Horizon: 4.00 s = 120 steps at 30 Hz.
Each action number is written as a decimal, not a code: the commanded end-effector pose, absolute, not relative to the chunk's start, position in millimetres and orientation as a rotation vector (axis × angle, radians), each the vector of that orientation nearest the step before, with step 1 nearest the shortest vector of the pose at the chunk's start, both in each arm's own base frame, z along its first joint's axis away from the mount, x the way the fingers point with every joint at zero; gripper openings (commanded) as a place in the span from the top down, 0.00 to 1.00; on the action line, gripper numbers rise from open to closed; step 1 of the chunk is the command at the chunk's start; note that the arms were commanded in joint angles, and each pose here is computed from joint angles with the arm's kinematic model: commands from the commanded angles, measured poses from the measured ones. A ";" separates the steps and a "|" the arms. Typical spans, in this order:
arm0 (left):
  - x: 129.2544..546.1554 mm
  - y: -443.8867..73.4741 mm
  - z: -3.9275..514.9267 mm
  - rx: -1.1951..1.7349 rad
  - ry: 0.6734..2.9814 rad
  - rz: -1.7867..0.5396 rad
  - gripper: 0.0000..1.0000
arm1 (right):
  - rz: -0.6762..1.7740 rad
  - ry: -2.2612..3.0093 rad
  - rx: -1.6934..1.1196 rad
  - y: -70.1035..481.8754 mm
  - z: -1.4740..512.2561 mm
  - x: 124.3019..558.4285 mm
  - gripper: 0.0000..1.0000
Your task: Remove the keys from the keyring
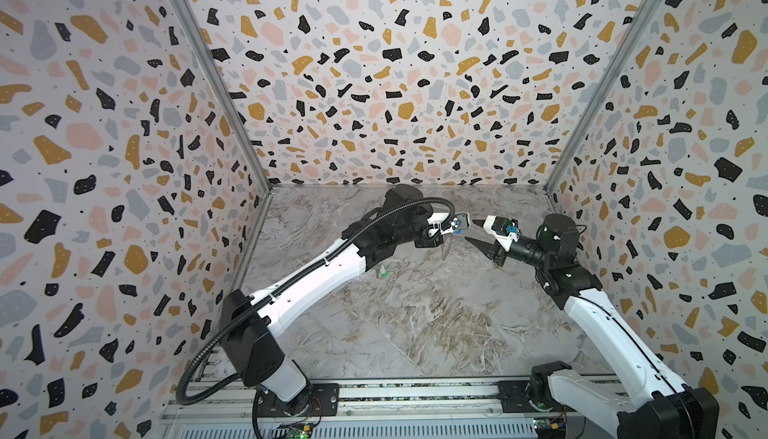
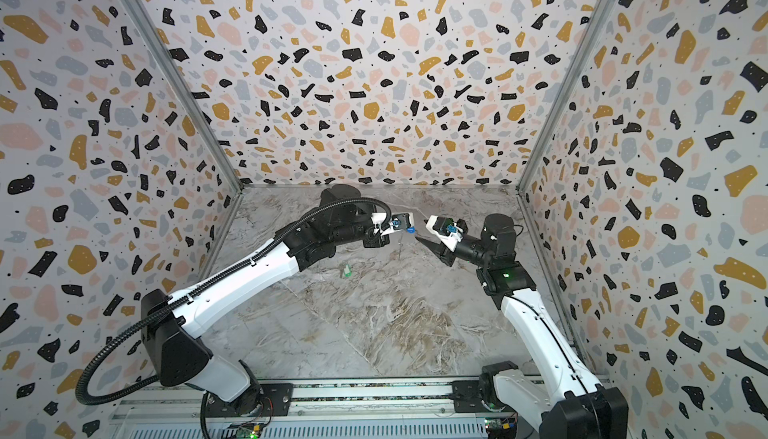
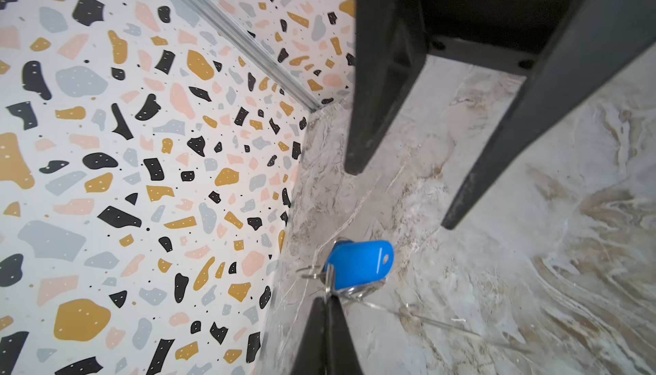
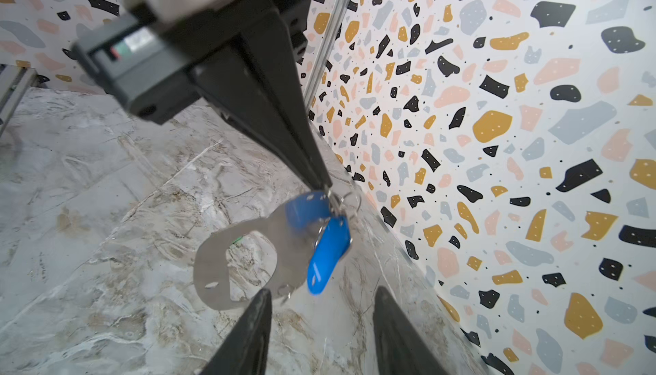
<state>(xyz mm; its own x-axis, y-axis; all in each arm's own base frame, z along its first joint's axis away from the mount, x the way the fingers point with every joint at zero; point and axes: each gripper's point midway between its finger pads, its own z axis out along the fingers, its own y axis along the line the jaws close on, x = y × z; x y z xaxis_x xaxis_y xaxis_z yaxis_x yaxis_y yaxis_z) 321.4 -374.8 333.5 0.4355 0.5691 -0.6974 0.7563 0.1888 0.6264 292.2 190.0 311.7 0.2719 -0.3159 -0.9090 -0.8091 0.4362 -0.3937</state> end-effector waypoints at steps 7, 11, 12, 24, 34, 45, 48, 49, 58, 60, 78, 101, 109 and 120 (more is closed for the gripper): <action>305.9 -374.9 379.1 1.327 1.124 -0.441 1.00 | 0.498 1.232 -1.056 193.2 339.0 298.8 0.51; 302.6 -375.3 380.3 1.319 1.110 -0.466 1.00 | 0.519 1.219 -1.037 196.0 346.8 306.1 0.51; 302.0 -376.0 379.2 1.322 1.109 -0.473 1.00 | 0.531 1.218 -1.039 197.6 347.8 307.0 0.51; 299.1 -379.8 377.7 1.324 1.094 -0.513 1.00 | 0.582 1.199 -1.062 208.9 349.4 310.6 0.55; 300.3 -380.2 375.7 1.325 1.103 -0.510 1.00 | 0.623 1.174 -1.073 213.4 350.7 307.9 0.79; 302.3 -377.1 380.0 1.294 1.106 -0.500 1.00 | 0.554 1.210 -1.071 207.3 348.9 309.1 0.95; 303.5 -375.7 380.4 1.283 1.112 -0.493 1.00 | 0.518 1.231 -1.072 204.2 347.5 311.5 0.96; 303.8 -374.9 382.0 1.276 1.110 -0.492 1.00 | 0.509 1.241 -1.072 203.4 346.0 312.4 0.96; 305.9 -372.9 386.8 1.233 1.108 -0.511 1.00 | 0.434 1.284 -1.089 199.5 337.2 316.4 0.98; 306.5 -372.4 387.4 1.226 1.109 -0.513 1.00 | 0.420 1.286 -1.089 198.8 337.2 316.9 0.99; 309.1 -374.6 393.8 1.127 1.093 -0.598 1.00 | 0.319 1.299 -1.120 202.8 319.4 321.9 1.00; 313.9 -371.4 398.3 0.991 1.077 -0.716 1.00 | 0.242 1.259 -1.135 212.5 315.7 321.3 0.96; 310.0 -372.0 396.6 1.028 1.069 -0.766 1.00 | 0.229 1.242 -1.181 196.2 330.0 311.4 0.62; 302.5 -378.3 388.0 1.113 1.069 -0.811 1.00 | 0.324 1.133 -1.152 184.5 370.9 296.9 0.66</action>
<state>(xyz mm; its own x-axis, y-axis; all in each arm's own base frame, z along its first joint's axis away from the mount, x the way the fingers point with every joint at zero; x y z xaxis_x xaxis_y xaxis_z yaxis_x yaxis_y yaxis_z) 308.0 -378.3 361.8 0.2363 0.0499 -0.9704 0.9255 0.2928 0.2404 312.1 179.7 338.6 0.3817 -0.3940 -0.8361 -0.7076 0.4574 -0.5386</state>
